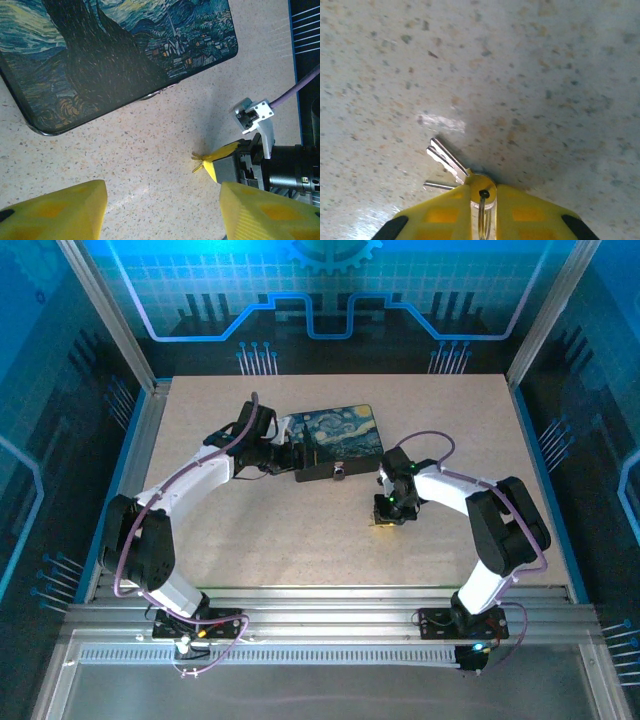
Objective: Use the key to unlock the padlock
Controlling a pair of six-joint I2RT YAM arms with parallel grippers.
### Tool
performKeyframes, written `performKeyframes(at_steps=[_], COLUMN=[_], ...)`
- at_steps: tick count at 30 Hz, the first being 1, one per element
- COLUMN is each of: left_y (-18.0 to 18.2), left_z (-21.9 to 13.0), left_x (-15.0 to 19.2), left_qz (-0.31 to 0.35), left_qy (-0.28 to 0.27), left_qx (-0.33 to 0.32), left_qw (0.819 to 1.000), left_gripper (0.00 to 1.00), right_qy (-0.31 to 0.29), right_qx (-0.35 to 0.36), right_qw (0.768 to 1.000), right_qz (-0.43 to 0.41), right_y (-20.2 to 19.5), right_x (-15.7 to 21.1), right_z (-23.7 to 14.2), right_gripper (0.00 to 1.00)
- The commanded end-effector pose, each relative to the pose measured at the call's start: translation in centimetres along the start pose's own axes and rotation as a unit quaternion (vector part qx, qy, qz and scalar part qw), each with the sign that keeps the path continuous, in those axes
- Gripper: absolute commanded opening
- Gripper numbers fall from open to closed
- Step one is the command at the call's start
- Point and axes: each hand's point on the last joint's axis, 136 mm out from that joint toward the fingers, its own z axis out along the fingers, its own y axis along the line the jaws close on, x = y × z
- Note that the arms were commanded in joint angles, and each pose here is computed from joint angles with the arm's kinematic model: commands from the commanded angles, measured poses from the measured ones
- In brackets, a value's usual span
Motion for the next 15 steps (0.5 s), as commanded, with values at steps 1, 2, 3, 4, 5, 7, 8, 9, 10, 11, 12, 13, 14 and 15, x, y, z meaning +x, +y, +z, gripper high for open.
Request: performKeyframes(at_steps=[1,2,3,4,5,7,8,9,10,11,12,13,14,15], left_y=[0.1,0.0,0.0,-0.1,-0.1,-0.3,-0.4,-0.5,-0.7,-0.8,-1.0,-1.1,-1.2,-1.3], left_z=[-0.3,-0.1,0.1,0.3,0.6,1.1,1.2,1.5,1.7,1.9,2.2,2.4,2.7,2.9], left_x=[0.5,0.7,1.0,1.3,1.7,2.4,2.8,3.1,3.3,3.7,4.0,4.3,4.6,4.8], left_qz=[0.013,0.014,0.013,0.014,0.014,0.012,0.011,0.010,0.010,0.009,0.007,0.006,0.006,0.004], left_qy=[0.007,0.009,0.015,0.019,0.024,0.034,0.039,0.042,0.045,0.049,0.053,0.057,0.062,0.065], left_qx=[-0.007,-0.006,-0.003,0.000,0.002,0.007,0.010,0.014,0.018,0.023,0.027,0.030,0.032,0.035], left_qw=[1.000,1.000,1.000,1.000,1.000,0.999,0.999,0.999,0.999,0.999,0.998,0.998,0.998,0.997], left_gripper=[0.62,0.62,0.62,0.62,0.62,0.62,0.62,0.62,0.62,0.62,0.62,0.62,0.62,0.62], right_qy=[-0.007,-0.014,-0.021,-0.029,-0.037,-0.061,-0.058,-0.065,-0.069,-0.073,-0.076,-0.079,-0.083,-0.086], right_qx=[-0.020,-0.029,-0.039,-0.050,-0.064,-0.095,-0.106,-0.118,-0.127,-0.137,-0.146,-0.152,-0.159,-0.167], right_qw=[0.999,0.998,0.998,0.997,0.996,0.992,0.991,0.989,0.988,0.986,0.985,0.983,0.982,0.980], right_qz=[-0.037,-0.045,-0.050,-0.053,-0.054,-0.058,-0.055,-0.055,-0.055,-0.055,-0.056,-0.058,-0.059,-0.059], right_y=[1.0,1.3,1.6,1.9,2.2,3.2,3.0,3.2,3.4,3.5,3.8,4.0,4.1,4.3], right_x=[0.2,-0.1,-0.3,-0.5,-0.8,-1.8,-1.3,-1.4,-1.6,-1.8,-1.9,-2.0,-2.2,-2.2], right_z=[2.0,1.6,1.2,0.8,0.4,-0.8,-0.6,-0.9,-1.1,-1.3,-1.6,-1.8,-2.1,-2.3], right_gripper=[0.13,0.12,0.11,0.11,0.10,0.08,0.08,0.07,0.07,0.07,0.06,0.06,0.06,0.06])
